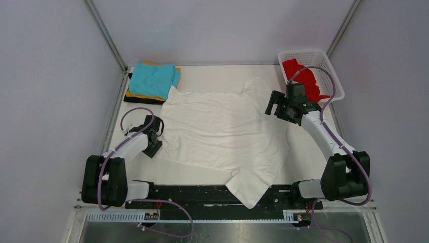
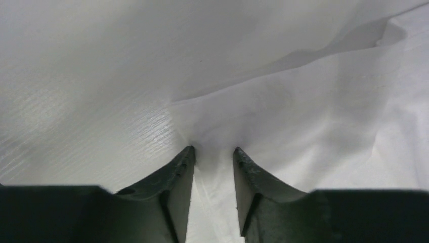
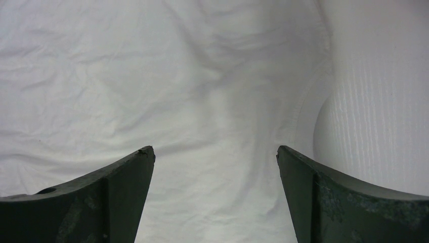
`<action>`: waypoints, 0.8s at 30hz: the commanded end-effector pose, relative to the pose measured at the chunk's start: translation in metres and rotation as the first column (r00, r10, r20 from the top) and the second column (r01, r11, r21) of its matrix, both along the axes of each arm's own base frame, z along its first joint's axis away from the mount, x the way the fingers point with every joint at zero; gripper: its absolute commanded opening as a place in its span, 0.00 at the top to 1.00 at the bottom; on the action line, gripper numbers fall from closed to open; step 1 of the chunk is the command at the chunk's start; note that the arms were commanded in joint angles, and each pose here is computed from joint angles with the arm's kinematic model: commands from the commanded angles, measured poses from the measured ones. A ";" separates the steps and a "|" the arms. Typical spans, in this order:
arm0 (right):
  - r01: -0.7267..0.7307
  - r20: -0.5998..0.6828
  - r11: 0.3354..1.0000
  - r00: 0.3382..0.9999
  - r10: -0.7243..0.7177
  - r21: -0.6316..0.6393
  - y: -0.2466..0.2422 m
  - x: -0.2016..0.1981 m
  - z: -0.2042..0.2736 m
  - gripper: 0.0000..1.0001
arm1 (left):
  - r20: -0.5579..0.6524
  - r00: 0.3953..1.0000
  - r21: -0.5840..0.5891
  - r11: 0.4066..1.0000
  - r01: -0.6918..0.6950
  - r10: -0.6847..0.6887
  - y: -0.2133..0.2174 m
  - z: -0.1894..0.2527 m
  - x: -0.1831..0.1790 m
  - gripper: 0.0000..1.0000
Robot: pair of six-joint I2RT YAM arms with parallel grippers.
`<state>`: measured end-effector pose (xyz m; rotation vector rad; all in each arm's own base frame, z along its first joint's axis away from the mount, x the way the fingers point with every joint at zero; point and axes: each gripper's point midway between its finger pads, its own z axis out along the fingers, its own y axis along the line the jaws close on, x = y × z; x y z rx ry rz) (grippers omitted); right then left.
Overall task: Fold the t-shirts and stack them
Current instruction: Grab the side of the flattened tshirt closest away from the robot with both arms
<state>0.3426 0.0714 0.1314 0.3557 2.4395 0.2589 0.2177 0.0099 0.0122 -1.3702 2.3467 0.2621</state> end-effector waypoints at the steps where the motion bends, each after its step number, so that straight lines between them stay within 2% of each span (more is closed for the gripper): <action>1: 0.009 0.011 1.000 1.000 -0.009 -0.015 -0.004 0.001 0.003 0.01 | -0.035 0.999 -0.025 1.000 0.004 -0.005 -0.004 -0.014 -0.001 0.74; 3: 0.018 0.008 1.000 1.000 -0.018 -0.016 -0.005 -0.001 0.004 0.01 | -0.040 0.999 -0.028 1.000 0.013 -0.014 -0.005 -0.013 0.001 0.98; 4: 0.022 0.004 1.000 1.000 -0.022 -0.016 -0.006 -0.003 0.005 0.00 | -0.039 0.999 -0.032 0.999 0.014 -0.015 -0.006 -0.012 0.001 1.00; 9: -0.022 -0.052 0.999 0.998 0.024 0.024 0.008 -0.027 0.001 0.02 | -0.007 1.000 -0.026 0.999 0.024 -0.024 -0.004 -0.003 -0.005 1.00; 12: -0.116 -0.116 0.992 0.987 0.109 -0.050 0.025 -0.056 -0.008 0.03 | -0.009 1.000 -0.040 0.999 0.026 -0.027 -0.005 0.000 -0.017 1.00; 15: -0.282 -0.194 0.957 0.945 0.263 -0.074 0.057 -0.098 -0.020 0.04 | 0.004 0.999 -0.072 0.997 0.032 -0.031 -0.010 -0.003 -0.025 1.00; 18: -0.367 -0.296 0.929 0.892 0.340 -0.040 0.073 -0.143 -0.043 0.05 | 0.016 1.000 -0.065 0.998 0.022 -0.021 -0.008 -0.006 -0.028 1.00; 21: -0.309 -0.333 0.949 0.903 0.270 -0.069 0.063 -0.151 -0.064 0.03 | 0.024 0.999 -0.073 0.997 0.031 -0.029 -0.010 -0.007 -0.029 1.00; 24: -0.317 -0.378 0.947 0.884 0.275 -0.053 0.070 -0.148 -0.078 0.02 | 0.023 0.999 -0.090 0.995 0.045 -0.043 -0.013 -0.010 -0.029 1.00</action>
